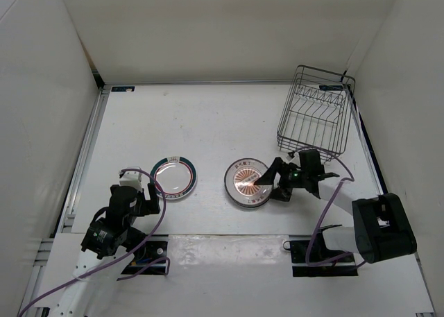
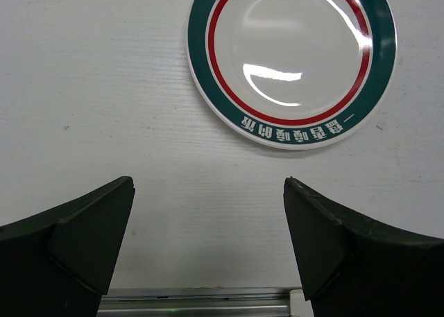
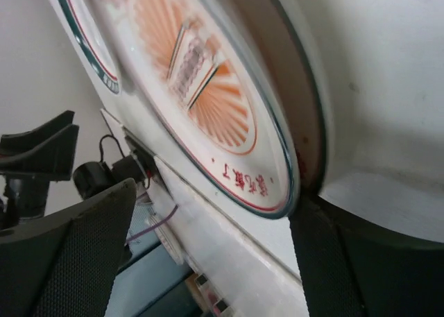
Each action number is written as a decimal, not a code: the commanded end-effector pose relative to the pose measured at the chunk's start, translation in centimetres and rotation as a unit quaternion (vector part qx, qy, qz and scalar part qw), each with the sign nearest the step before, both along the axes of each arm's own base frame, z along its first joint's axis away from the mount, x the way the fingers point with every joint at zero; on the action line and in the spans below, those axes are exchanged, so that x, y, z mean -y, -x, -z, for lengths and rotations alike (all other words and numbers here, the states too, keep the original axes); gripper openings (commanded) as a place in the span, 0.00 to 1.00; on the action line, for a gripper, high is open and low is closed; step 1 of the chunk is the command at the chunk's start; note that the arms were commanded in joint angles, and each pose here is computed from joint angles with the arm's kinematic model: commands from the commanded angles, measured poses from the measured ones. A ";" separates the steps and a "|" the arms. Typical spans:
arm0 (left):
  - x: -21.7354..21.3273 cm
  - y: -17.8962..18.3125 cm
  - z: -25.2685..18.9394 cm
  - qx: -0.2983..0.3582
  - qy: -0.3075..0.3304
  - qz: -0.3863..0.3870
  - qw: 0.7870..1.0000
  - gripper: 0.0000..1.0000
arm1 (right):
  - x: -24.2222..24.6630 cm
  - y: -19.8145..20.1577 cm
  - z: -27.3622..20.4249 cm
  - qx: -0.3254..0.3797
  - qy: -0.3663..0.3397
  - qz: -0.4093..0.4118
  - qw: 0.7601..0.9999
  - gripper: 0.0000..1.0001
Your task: Unload the plates from the dish rack
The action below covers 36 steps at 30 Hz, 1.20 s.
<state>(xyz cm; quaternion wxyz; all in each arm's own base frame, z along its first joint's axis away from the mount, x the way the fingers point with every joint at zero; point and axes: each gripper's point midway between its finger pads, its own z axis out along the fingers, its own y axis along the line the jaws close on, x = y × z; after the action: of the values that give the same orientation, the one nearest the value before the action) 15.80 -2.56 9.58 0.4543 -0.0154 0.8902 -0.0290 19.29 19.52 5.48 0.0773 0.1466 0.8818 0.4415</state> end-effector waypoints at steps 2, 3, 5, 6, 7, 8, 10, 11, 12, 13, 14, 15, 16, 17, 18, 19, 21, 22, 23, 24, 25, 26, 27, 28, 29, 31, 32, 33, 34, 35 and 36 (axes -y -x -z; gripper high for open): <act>-0.2 -0.2 -0.6 0.012 0.005 -0.010 1.000 1.00 | 1.7 2.6 0.4 -0.050 0.067 -0.030 0.996 0.90; -0.3 -0.2 -0.5 0.011 0.004 -0.012 1.000 1.00 | 2.0 2.1 -0.1 -0.027 0.083 -0.037 0.995 0.90; -0.2 -0.2 -0.4 0.010 0.004 -0.009 1.000 1.00 | 3.0 2.7 -0.8 -0.023 0.117 -0.052 0.992 0.90; -0.2 -0.2 -0.5 0.011 0.004 -0.010 1.000 1.00 | 3.5 2.6 -1.1 -0.021 0.132 -0.051 0.990 0.90; -0.1 -0.2 -0.5 0.011 0.004 -0.008 1.000 1.00 | 3.9 2.9 -1.2 -0.015 0.145 -0.064 0.987 0.90; -0.2 -0.2 -0.5 0.010 0.004 -0.009 1.000 1.00 | 3.8 1.8 -2.5 0.004 0.148 -0.062 0.987 0.90; -0.2 -0.3 -0.6 0.012 0.004 -0.010 1.000 1.00 | 4.3 2.0 -3.0 0.000 0.162 -0.068 0.984 0.90; -0.1 -0.2 -0.5 0.010 0.004 -0.008 1.000 1.00 | 4.3 1.7 -4.2 0.011 0.165 -0.074 0.983 0.90; -0.2 -0.2 -0.5 0.010 0.003 -0.010 1.000 1.00 | 4.4 1.7 -4.4 0.015 0.169 -0.077 0.982 0.90; -0.2 -0.2 -0.6 0.011 0.004 -0.010 1.000 1.00 | 4.7 1.5 -4.7 0.027 0.181 -0.076 0.980 0.90; -0.2 -0.2 -0.5 0.009 0.004 -0.010 1.000 1.00 | 4.9 1.1 -5.5 0.041 0.185 -0.074 0.979 0.90; -0.2 -0.2 -0.5 0.011 0.004 -0.011 1.000 1.00 | 5.3 1.0 -5.5 0.045 0.198 -0.071 0.977 0.90; -0.1 -0.2 -0.6 0.012 0.005 -0.009 1.000 1.00 | 5.7 0.9 -5.4 0.050 0.210 -0.069 0.974 0.90; -0.2 -0.2 -0.6 0.012 0.004 -0.011 1.000 1.00 | 5.9 0.8 -5.3 0.050 0.214 -0.068 0.973 0.90; -0.2 -0.3 -0.6 0.013 0.005 -0.010 1.000 1.00 | 6.4 1.1 -5.1 0.050 0.231 -0.079 0.968 0.90; -0.2 -0.2 -0.5 0.011 0.004 -0.010 1.000 1.00 | 6.9 1.2 -5.1 0.046 0.245 -0.080 0.965 0.90; -0.2 -0.2 -0.5 0.011 0.004 -0.010 1.000 1.00 | 7.8 0.3 -6.4 0.076 0.272 -0.080 0.956 0.70; -0.2 -0.2 -0.5 0.010 0.004 -0.008 1.000 1.00 | 8.1 -0.1 -6.8 0.085 0.281 -0.076 0.953 0.53; -0.1 -0.2 -0.5 0.007 0.004 -0.008 1.000 1.00 | 9.5 -1.9 -8.2 0.112 0.322 -0.050 0.939 0.04; -0.2 -0.1 -0.4 0.005 0.003 -0.009 1.000 1.00 | 10.1 -2.5 -8.7 0.116 0.336 -0.039 0.934 0.00; -0.1 -0.2 -0.4 0.005 0.003 -0.008 1.000 1.00 | 10.6 -2.7 -9.1 0.113 0.348 -0.035 0.930 0.00; -0.1 -0.1 -0.3 0.002 0.002 -0.006 1.000 1.00 | 10.9 -4.7 -11.3 0.141 0.360 -0.020 0.922 0.00; -0.1 -0.1 -0.3 0.000 0.002 -0.006 1.000 1.00 | 10.9 -5.5 -11.4 0.136 0.364 -0.026 0.921 0.01; -0.1 -0.1 -0.4 0.002 0.003 -0.006 1.000 1.00 | 10.5 -7.6 -13.7 0.162 0.360 -0.021 0.919 0.18; -0.1 -0.1 -0.3 0.000 0.003 -0.006 1.000 1.00 | 10.7 -8.4 -14.1 0.165 0.367 -0.018 0.915 0.38; -0.1 -0.1 -0.4 0.001 0.003 -0.006 1.000 1.00 | 10.5 -11.7 -15.7 0.182 0.372 -0.015 0.910 0.66; -0.1 -0.1 -0.5 0.003 0.003 -0.006 1.000 1.00 | 11.2 -12.7 -16.0 0.183 0.392 -0.005 0.902 0.71; -0.1 -0.1 -0.4 0.002 0.003 -0.006 1.000 1.00 | 11.0 -14.1 -14.3 0.160 0.396 -0.018 0.904 0.73; -0.1 -0.1 -0.4 0.005 0.004 -0.006 1.000 1.00 | 10.7 -15.9 -16.6 0.187 0.392 -0.012 0.901 0.73; -0.1 -0.1 -0.4 0.004 0.003 -0.007 1.000 1.00 | 10.3 -16.5 -16.6 0.183 0.386 -0.018 0.904 0.73; -0.1 -0.1 -0.5 0.006 0.003 -0.006 1.000 1.00 | 9.4 -17.9 -16.5 0.181 0.372 -0.031 0.910 0.73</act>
<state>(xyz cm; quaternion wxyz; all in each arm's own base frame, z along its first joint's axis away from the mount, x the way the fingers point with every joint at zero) 15.79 -2.56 9.57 0.4536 -0.0169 0.8906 -0.0293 34.91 10.14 21.57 0.2756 0.0155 0.9548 0.1105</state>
